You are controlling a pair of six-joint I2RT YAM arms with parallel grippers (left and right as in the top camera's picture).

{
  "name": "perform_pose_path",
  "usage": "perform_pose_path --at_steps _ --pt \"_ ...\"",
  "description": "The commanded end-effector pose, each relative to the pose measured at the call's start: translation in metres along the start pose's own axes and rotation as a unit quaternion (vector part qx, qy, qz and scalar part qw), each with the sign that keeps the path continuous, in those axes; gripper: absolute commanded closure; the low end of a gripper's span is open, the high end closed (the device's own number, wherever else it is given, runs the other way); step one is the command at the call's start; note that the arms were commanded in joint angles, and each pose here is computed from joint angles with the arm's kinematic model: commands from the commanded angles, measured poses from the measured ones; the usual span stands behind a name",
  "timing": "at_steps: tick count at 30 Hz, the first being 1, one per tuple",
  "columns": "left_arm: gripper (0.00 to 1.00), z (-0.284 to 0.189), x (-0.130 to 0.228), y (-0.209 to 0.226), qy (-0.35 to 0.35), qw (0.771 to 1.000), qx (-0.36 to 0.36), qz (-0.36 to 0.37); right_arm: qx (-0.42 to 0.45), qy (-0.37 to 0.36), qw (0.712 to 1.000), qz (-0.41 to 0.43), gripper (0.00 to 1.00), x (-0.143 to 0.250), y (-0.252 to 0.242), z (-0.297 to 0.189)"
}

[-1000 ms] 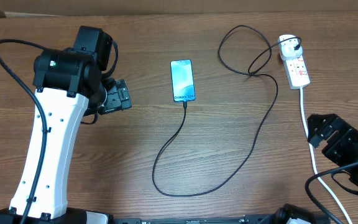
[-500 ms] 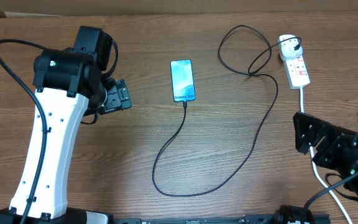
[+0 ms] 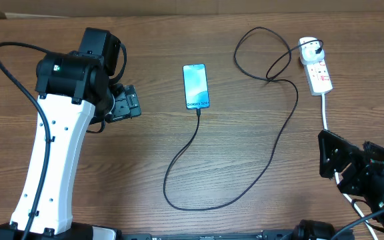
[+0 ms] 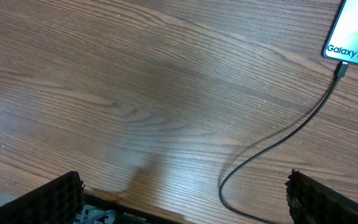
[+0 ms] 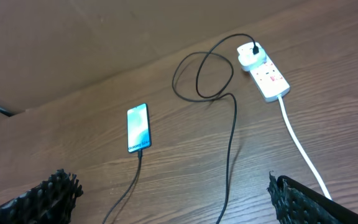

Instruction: Plug charger to phone and switch on socket

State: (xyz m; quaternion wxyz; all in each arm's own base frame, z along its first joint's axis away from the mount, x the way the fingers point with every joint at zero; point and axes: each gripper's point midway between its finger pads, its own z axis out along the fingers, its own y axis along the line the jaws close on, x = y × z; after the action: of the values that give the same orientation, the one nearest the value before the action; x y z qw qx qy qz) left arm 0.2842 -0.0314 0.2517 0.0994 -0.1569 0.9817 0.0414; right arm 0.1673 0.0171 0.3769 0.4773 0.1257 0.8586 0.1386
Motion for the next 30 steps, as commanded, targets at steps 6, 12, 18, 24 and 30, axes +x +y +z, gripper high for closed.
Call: perform_pose_path --at_steps 6,12,18,24,30 --pt "0.00 0.003 -0.001 0.001 0.001 1.000 -0.007 -0.011 -0.001 -0.023 0.999 -0.040 0.00 0.001 0.001 -0.012" --pt "0.00 0.003 -0.001 0.001 0.001 1.000 -0.007 -0.011 -0.006 -0.047 0.998 -0.045 0.00 -0.001 0.001 -0.010" --pt "0.00 0.003 -0.001 0.001 0.001 1.000 -0.007 -0.011 -0.016 -0.052 0.997 -0.052 0.00 0.015 -0.008 0.019" --pt "0.00 0.003 -0.001 0.001 0.002 1.000 -0.007 -0.011 -0.058 -0.082 0.993 -0.069 0.00 0.031 -0.006 0.047" --pt "0.00 0.003 -0.001 0.001 0.001 1.000 -0.007 -0.011 -0.083 -0.125 0.985 -0.079 0.00 0.043 -0.008 0.059"
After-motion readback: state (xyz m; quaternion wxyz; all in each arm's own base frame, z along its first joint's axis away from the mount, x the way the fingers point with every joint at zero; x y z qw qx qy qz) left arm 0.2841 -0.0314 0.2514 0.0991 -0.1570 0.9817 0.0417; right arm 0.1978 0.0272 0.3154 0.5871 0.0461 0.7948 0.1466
